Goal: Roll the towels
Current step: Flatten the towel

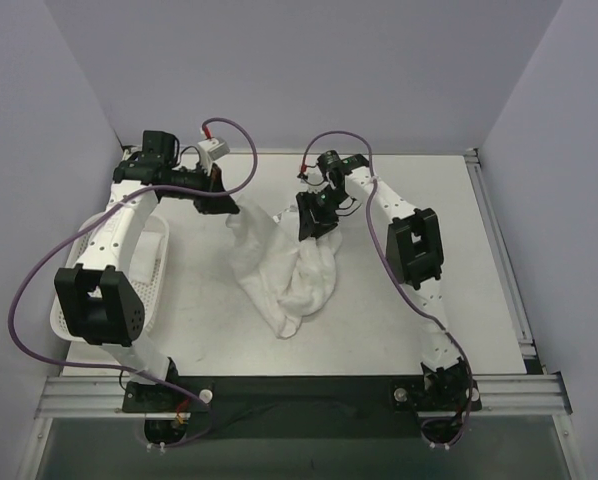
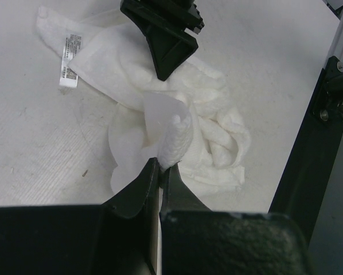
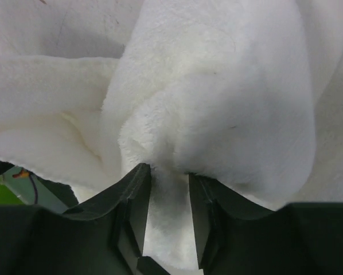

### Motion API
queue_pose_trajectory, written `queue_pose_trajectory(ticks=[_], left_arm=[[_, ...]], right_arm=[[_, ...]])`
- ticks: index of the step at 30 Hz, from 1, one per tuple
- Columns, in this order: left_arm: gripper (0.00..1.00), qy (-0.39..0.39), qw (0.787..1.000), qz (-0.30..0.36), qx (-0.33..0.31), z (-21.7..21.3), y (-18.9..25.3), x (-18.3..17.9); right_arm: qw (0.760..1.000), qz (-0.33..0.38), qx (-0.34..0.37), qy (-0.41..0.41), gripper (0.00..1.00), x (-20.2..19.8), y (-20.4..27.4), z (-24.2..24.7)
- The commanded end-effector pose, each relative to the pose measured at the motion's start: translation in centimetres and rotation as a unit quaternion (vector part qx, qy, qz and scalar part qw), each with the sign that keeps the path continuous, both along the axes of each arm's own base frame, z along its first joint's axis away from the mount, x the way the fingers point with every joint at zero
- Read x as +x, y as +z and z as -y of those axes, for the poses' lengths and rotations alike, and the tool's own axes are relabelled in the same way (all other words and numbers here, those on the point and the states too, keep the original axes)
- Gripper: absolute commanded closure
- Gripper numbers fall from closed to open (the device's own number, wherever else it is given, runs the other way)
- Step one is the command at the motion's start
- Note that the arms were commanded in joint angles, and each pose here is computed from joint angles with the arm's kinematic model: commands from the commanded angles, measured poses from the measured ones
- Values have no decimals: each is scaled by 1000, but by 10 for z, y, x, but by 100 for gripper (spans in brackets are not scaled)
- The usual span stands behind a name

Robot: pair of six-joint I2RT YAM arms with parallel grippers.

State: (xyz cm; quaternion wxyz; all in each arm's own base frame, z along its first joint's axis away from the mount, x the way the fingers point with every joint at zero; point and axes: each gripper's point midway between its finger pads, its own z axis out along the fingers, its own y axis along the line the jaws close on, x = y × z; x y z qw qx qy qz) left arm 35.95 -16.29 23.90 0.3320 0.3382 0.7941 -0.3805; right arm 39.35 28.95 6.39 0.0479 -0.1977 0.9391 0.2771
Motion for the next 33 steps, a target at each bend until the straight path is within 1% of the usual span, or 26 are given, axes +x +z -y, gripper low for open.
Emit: queue_pose_trajectory(ticks=[1,3,5,6,8,9,10,11,12,13,14,15,16,17,18,19,21,22,23,24,25,26,28,29,30,33], left_arm=[[100,-7,1000,9,-6,-2,4,1],[100,-1,1000,12,-5,-5,5,5],[100,6,1000,13,-8,-10,8,7],[100,14,1000,17,-9,-16,11,11],[100,16,999,23,-20,-23,17,12],[100,12,999,27,-19,-24,18,11],[100,24,999,32,-18,-36,20,14],[100,21,999,33,-17,-38,19,14],[100,9,999,38,-10,-41,15,10],[100,4,999,41,-2,-43,11,9],[100,-3,999,43,5,-45,6,7],[100,-16,998,52,16,-47,0,5],[100,-20,998,52,27,-49,-8,4],[100,-26,998,53,34,-51,-14,4],[100,-39,996,69,47,-54,-19,5],[100,-41,994,73,64,-58,-26,6],[100,-62,991,84,86,-63,-41,6],[100,-69,989,87,99,-68,-47,6],[100,-91,985,99,108,-72,-54,4],[100,-99,984,107,102,-72,-55,3],[100,-105,983,116,100,-74,-55,2],[100,-112,980,131,97,-76,-55,3],[92,-122,978,146,85,-72,-51,2],[91,-130,975,157,84,-71,-52,2],[91,-132,975,161,77,-70,-51,2],[90,-138,973,167,74,-65,-50,4]], right_arm=[[998,-55,3,-2,71,-23,-7,8],[998,-59,13,4,100,-28,7,17],[998,-61,18,20,100,-36,24,36],[999,-32,31,10,100,-29,50,57],[999,-20,30,17,100,-41,65,96],[999,14,31,22,100,-48,89,114],[1000,11,7,6,100,-55,92,150],[999,9,-11,43,100,-73,81,171],[998,21,-31,57,100,-88,87,190],[997,11,-52,63,100,-103,80,211],[991,-38,-90,91,100,-138,52,234],[985,-23,-107,131,100,-152,48,247],[981,-30,-124,147,100,-165,35,259],[972,-40,-162,164,100,-177,25,277],[964,-62,-173,192,100,-204,11,286],[958,-54,-197,200,100,-205,1,295],[939,-77,-252,222,95,-221,-12,319],[937,-73,-262,221,91,-218,-15,325],[938,-81,-266,205,69,-218,-16,333],[941,-74,-271,186,57,-208,-11,335],[944,-68,-272,172,52,-199,-6,337],[954,-64,-250,152,43,-193,-4,332],[968,-30,-223,107,35,-163,21,323],[974,-27,-205,91,33,-154,27,318],[982,7,-174,71,33,-131,45,305],[992,18,-125,11,32,-99,60,284]])
